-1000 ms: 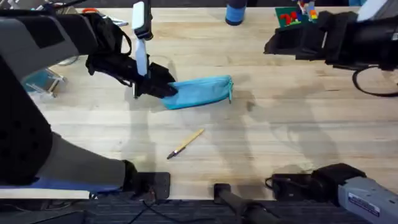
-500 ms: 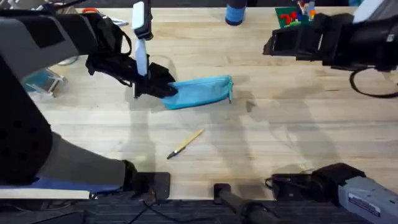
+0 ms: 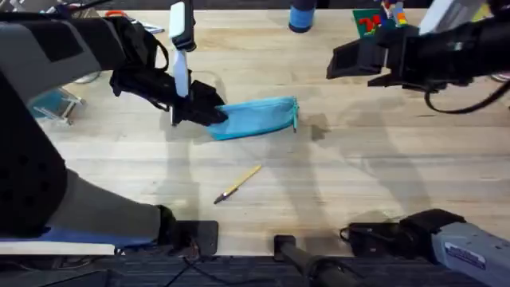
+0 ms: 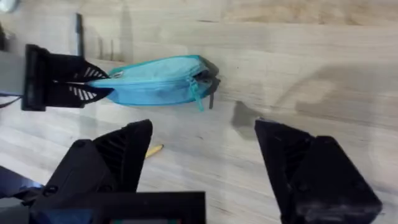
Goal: Unzip the bag, pick up the pens from the table one at a time and place them inside, then zip the bag closed.
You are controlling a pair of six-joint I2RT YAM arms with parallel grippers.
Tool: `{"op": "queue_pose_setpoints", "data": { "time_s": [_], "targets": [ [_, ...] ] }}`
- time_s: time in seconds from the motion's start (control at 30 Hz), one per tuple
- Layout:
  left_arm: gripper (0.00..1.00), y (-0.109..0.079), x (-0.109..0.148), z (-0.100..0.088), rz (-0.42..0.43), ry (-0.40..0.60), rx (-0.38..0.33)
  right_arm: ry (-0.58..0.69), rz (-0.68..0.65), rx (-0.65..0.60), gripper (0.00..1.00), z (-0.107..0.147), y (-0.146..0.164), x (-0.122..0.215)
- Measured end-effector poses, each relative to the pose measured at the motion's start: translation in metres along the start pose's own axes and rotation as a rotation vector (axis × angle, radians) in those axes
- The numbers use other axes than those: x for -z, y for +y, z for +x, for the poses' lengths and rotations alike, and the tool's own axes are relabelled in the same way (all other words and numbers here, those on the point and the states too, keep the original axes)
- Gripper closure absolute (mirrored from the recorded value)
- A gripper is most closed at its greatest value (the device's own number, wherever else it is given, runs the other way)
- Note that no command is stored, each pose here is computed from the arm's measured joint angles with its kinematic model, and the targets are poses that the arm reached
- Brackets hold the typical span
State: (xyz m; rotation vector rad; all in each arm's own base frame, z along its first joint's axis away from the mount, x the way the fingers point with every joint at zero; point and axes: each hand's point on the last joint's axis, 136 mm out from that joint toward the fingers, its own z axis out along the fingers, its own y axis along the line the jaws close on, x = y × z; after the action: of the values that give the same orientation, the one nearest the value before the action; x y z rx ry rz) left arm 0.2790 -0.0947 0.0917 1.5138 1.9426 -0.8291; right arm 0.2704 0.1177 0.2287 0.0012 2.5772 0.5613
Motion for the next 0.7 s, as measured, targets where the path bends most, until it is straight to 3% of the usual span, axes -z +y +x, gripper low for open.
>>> {"op": "queue_pose_setpoints", "data": {
  "time_s": [0.23, 0.4, 0.7],
  "targets": [
    [0.959, 0.0, 0.0, 0.0, 0.0, 0.0, 0.0, 0.076, 0.019, -0.006, 0.004, 0.005, -0.003, -0.022],
    [0.959, 0.0, 0.0, 0.0, 0.0, 0.0, 0.0, 0.174, 0.015, 0.047, 0.005, 0.021, 0.008, -0.048],
    [0.959, 0.0, 0.0, 0.0, 0.0, 0.0, 0.0, 0.238, 0.006, 0.097, 0.005, 0.027, 0.019, -0.084]
  ]
}}
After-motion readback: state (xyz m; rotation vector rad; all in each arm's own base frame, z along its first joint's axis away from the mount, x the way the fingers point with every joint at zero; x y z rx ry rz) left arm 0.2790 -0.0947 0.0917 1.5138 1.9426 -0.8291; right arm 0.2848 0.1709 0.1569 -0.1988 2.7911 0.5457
